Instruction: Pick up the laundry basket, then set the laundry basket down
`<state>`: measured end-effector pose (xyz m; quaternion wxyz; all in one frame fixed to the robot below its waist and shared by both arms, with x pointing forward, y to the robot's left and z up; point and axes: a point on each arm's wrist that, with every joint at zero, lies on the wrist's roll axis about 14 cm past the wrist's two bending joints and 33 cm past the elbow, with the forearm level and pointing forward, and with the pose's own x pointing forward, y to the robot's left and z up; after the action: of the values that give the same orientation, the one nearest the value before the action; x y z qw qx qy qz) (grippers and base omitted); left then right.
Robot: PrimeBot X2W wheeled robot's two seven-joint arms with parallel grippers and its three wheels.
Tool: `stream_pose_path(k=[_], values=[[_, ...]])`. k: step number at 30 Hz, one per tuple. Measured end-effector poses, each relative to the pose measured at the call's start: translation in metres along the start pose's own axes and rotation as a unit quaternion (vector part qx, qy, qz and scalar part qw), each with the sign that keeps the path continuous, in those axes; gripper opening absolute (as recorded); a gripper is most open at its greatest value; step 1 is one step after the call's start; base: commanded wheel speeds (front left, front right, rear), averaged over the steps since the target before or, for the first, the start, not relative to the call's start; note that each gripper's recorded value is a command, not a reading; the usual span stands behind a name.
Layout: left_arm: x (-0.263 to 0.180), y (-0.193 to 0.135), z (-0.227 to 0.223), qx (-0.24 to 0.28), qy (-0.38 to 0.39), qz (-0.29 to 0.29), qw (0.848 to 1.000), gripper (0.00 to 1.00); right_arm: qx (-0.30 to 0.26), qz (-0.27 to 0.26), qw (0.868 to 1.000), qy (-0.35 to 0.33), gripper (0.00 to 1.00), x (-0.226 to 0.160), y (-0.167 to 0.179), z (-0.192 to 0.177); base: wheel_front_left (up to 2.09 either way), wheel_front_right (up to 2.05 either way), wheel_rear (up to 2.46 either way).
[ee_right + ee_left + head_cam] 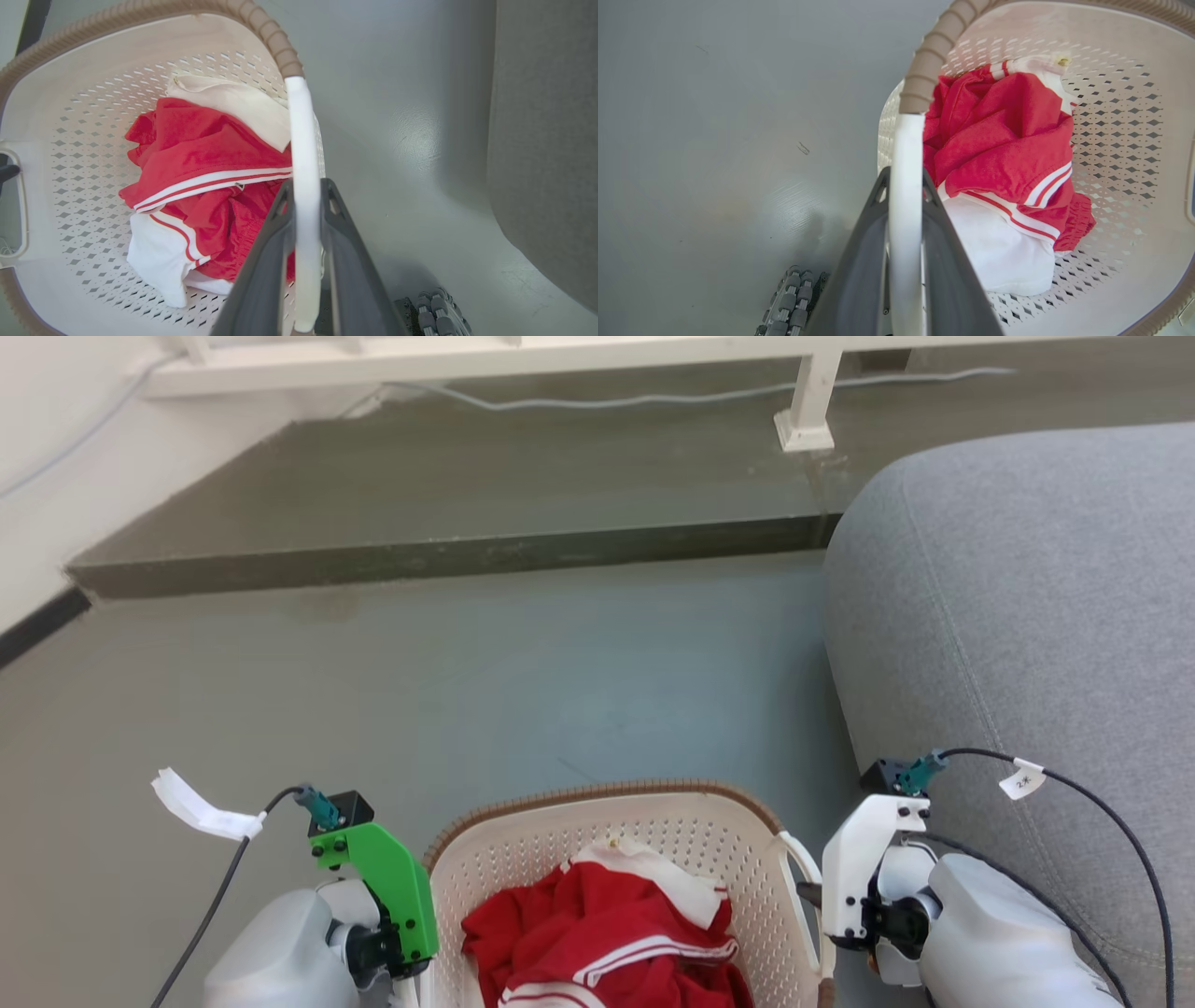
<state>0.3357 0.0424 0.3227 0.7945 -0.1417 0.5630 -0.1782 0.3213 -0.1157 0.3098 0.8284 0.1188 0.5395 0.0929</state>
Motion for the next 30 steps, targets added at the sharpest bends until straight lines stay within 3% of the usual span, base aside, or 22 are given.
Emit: stream_pose_path(k=[30], values=[[-0.019,-0.007,-0.006,0.003,-0.012,-0.002,1.0,0.0,0.001,0.014,1.0,-0.008,0.0,-0.02,0.01,-0.002,0.0,0.0,0.0]])
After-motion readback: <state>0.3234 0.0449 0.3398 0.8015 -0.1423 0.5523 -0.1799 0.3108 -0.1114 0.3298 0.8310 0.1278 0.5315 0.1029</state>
